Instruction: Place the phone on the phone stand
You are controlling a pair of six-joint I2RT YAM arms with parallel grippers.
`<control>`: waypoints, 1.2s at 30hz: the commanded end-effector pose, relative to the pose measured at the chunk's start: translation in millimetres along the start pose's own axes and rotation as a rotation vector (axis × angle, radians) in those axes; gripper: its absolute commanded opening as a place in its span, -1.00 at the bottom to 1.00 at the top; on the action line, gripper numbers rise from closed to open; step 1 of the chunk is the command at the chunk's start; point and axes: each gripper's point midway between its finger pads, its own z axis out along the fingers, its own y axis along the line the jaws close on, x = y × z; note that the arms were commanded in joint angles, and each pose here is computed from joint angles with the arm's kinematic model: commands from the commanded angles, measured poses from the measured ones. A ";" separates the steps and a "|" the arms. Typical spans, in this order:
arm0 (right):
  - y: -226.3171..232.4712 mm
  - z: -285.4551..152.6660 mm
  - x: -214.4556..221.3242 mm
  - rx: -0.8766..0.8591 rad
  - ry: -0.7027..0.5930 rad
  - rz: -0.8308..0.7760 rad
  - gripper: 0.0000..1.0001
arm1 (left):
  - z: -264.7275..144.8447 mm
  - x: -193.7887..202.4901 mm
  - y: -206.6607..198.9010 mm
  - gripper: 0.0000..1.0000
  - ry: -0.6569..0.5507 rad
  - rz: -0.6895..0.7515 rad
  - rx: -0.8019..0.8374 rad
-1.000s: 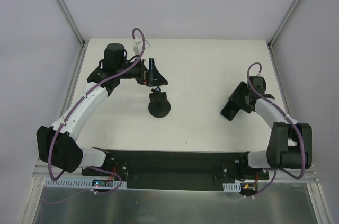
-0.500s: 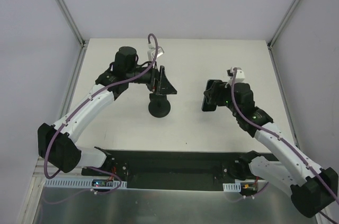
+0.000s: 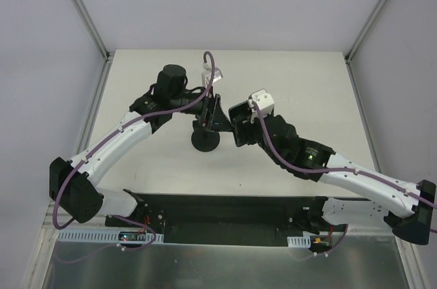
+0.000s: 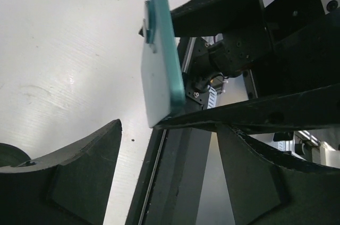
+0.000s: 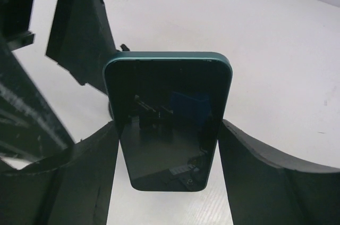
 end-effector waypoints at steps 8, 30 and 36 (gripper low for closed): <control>31.5 1.7 -39.7 0.026 -0.106 -0.046 -0.99 | 3.2 -2.3 -7.5 -0.02 -0.017 0.064 0.012; 11.9 -32.3 -11.4 0.021 -0.117 0.090 -0.99 | -7.1 -6.4 -19.0 0.81 -0.044 0.133 0.034; 33.0 -25.8 -19.2 -0.018 -0.121 0.070 -0.99 | -2.1 -8.2 -15.6 0.38 -0.045 0.078 0.027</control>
